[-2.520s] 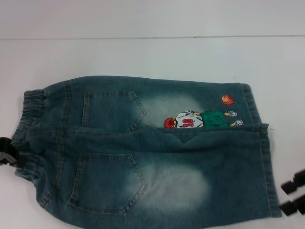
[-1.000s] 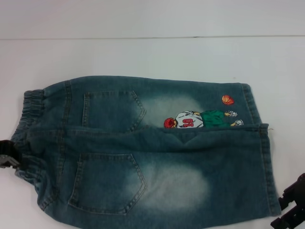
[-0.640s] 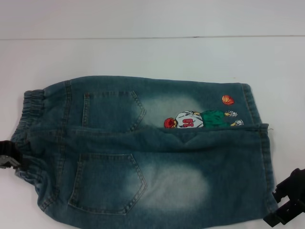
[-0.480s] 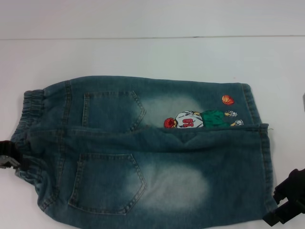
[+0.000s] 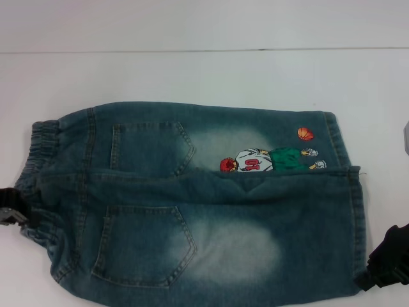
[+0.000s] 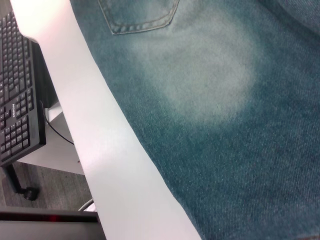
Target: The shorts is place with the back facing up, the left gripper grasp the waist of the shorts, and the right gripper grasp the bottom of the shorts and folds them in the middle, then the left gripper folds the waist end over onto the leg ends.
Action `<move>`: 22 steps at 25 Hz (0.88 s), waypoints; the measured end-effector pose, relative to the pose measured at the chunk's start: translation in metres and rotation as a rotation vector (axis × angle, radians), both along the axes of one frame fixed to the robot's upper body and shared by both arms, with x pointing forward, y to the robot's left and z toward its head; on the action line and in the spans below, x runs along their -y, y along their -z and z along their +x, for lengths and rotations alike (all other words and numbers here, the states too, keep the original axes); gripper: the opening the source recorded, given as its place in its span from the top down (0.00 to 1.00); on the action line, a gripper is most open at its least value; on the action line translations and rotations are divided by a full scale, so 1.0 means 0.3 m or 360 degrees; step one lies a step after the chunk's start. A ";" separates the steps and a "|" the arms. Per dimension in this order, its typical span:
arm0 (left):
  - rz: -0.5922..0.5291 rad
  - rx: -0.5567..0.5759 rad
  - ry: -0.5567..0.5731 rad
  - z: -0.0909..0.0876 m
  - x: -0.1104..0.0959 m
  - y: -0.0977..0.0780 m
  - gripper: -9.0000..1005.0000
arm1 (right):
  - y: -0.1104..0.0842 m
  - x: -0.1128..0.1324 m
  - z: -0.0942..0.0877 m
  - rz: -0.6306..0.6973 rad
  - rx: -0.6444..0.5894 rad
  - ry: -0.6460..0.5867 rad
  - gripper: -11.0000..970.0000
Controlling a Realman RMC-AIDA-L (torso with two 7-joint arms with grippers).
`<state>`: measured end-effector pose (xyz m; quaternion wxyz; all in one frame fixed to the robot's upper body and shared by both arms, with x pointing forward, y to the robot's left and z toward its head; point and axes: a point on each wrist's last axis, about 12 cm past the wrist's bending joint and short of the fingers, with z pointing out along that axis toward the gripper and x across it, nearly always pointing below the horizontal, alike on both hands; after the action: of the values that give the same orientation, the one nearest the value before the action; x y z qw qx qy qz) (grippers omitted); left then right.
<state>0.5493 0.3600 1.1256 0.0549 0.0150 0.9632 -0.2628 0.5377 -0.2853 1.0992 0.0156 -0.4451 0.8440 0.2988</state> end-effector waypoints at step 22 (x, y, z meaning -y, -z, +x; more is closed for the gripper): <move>-0.0279 0.0214 -0.0228 0.040 -0.040 -0.079 0.93 | -0.053 0.191 0.000 0.0621 0.0281 0.0531 0.97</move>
<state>0.5612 0.3721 1.1492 0.1391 -0.0411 0.9292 -0.3398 0.5377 -0.3425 1.1150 0.2237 -0.3127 0.8275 0.4091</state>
